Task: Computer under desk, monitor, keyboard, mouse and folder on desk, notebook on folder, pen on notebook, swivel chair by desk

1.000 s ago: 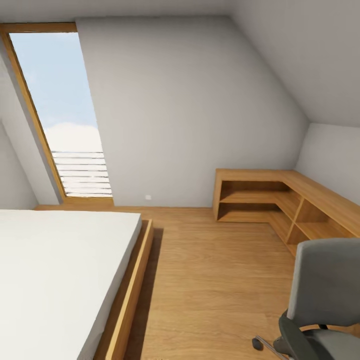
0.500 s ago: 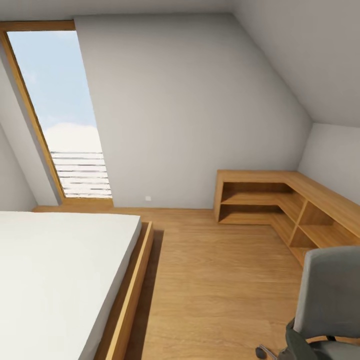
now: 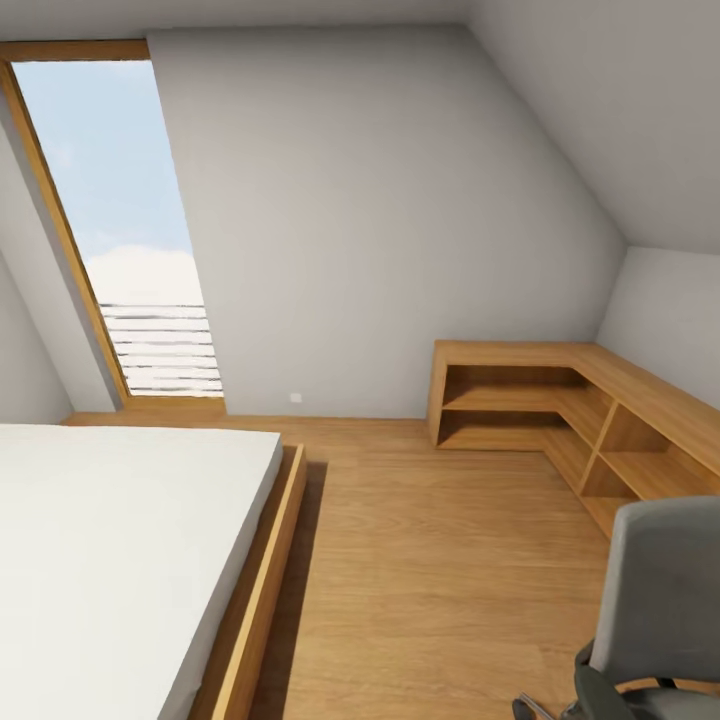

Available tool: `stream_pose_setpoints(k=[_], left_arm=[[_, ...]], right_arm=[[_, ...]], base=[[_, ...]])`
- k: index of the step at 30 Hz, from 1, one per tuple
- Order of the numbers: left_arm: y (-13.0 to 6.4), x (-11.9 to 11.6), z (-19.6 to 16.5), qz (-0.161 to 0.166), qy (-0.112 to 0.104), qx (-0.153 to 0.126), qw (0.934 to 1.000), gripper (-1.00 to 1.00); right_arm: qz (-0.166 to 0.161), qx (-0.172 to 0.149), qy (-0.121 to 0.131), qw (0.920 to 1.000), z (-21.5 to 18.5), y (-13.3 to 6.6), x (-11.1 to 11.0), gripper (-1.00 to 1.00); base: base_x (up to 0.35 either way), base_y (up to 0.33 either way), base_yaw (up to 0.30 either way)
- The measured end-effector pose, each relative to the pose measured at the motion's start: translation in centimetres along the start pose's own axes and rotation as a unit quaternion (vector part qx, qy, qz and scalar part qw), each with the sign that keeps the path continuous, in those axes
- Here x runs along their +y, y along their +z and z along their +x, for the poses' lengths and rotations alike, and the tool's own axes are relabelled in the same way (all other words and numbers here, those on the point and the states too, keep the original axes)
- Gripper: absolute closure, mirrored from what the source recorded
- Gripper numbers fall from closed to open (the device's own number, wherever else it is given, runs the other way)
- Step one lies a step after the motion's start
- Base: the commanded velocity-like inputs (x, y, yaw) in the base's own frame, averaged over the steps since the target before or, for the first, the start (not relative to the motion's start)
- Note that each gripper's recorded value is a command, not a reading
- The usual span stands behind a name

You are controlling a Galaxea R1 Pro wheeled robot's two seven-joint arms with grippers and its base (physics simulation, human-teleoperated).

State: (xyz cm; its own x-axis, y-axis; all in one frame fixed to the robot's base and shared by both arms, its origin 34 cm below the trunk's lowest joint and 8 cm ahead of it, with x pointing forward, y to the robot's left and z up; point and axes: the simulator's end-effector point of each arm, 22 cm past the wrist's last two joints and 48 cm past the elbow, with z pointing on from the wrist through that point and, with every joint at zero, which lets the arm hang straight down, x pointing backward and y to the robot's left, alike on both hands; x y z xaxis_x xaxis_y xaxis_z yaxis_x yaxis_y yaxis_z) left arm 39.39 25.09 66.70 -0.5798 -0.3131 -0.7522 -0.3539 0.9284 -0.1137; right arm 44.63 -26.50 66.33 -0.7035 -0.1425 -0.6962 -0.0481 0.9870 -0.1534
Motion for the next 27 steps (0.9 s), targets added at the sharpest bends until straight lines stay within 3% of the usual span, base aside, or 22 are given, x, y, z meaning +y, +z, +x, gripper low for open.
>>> stream_pose_setpoints(k=[27], left_arm=[[-0.04, -0.04, 0.03, 0.0, 0.0, 0.0, 1.0, -1.0]], right_arm=[[0.0, 0.0, 0.0, 1.0, 0.01, -0.04, -0.01, -1.0]], base=[[0.289, 0.0, 0.0]])
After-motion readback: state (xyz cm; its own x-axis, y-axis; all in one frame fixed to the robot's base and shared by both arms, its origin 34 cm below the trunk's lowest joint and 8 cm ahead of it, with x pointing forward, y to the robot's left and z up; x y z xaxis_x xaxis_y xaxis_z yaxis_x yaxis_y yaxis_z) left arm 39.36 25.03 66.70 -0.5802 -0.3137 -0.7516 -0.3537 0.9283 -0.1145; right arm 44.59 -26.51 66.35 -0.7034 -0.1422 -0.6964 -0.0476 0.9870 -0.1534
